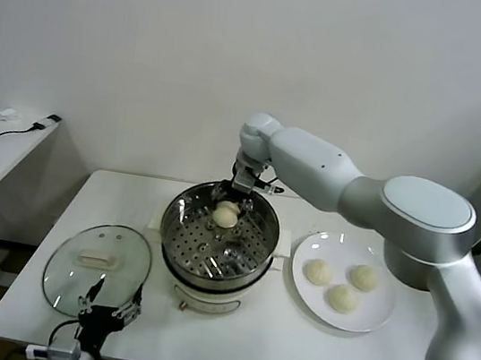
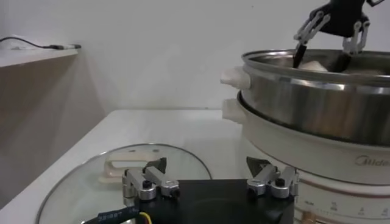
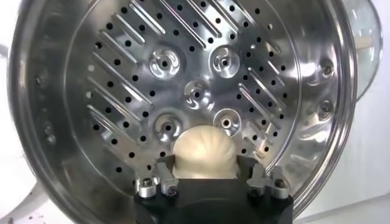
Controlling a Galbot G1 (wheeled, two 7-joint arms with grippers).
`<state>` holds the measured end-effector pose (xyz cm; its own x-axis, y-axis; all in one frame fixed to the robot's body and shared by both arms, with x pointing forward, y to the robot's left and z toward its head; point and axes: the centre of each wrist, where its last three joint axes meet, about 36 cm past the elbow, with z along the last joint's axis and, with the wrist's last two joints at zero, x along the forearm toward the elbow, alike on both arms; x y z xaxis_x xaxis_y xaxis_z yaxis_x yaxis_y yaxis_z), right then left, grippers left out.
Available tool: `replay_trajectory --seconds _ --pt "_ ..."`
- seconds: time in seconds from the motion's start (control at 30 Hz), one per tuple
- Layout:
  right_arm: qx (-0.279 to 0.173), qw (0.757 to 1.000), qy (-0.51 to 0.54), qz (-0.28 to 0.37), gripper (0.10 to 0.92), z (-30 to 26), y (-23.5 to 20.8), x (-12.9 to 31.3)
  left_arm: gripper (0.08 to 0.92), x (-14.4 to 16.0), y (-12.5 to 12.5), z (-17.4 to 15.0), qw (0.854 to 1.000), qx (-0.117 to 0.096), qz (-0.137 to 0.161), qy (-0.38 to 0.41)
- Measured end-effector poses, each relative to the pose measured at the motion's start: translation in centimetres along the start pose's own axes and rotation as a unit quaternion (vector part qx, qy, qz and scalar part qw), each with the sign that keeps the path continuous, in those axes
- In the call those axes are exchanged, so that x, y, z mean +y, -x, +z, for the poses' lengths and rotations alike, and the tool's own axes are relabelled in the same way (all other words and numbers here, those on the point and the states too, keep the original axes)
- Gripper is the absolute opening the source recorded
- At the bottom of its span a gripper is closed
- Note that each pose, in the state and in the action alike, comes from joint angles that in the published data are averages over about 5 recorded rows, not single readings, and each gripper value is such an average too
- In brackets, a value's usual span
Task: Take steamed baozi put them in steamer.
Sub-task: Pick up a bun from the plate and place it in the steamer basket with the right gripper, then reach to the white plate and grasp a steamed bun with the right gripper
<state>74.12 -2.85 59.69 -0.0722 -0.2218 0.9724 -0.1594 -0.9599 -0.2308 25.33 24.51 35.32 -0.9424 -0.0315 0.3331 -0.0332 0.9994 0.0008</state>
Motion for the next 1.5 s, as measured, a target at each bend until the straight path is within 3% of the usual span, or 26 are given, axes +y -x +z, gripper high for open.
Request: replay_trajectory --seconds 0.33,0.5,0.63,0.83,1.07,1.27,1.5 --pt "-0.004 0.997 0.071 0.012 0.823 1.6 -8.5 2.6 0.823 -0.2 -0.5 -0.5 1.0 -0.002 0.003 -0.002" --pt "0.018 0.983 0.183 0.006 0.823 2.4 -13.7 8.6 0.823 -0.2 -0.5 -0.7 1.0 -0.005 0.003 -0.003" --pt "0.035 0.955 0.296 0.0 0.823 1.9 -15.0 15.1 0.823 -0.2 -0.5 -0.7 1.0 -0.007 0.004 -0.003" --pt "0.037 0.893 0.449 0.003 0.823 -0.4 -12.7 22.8 0.823 -0.2 -0.5 -0.9 1.0 -0.009 0.004 -0.004" --pt "0.043 0.825 0.563 0.003 0.823 -2.4 -7.4 27.3 0.823 -0.1 -0.6 -0.8 1.0 -0.009 -0.001 -0.006" --pt "0.047 0.79 0.611 -0.009 0.823 -3.2 -3.0 29.2 0.823 -0.1 -0.8 -0.7 1.0 -0.009 -0.001 -0.006" --pt "0.055 0.767 0.639 -0.016 0.823 -3.3 1.0 30.3 0.823 -0.1 -0.9 -0.3 1.0 -0.006 -0.003 -0.005"
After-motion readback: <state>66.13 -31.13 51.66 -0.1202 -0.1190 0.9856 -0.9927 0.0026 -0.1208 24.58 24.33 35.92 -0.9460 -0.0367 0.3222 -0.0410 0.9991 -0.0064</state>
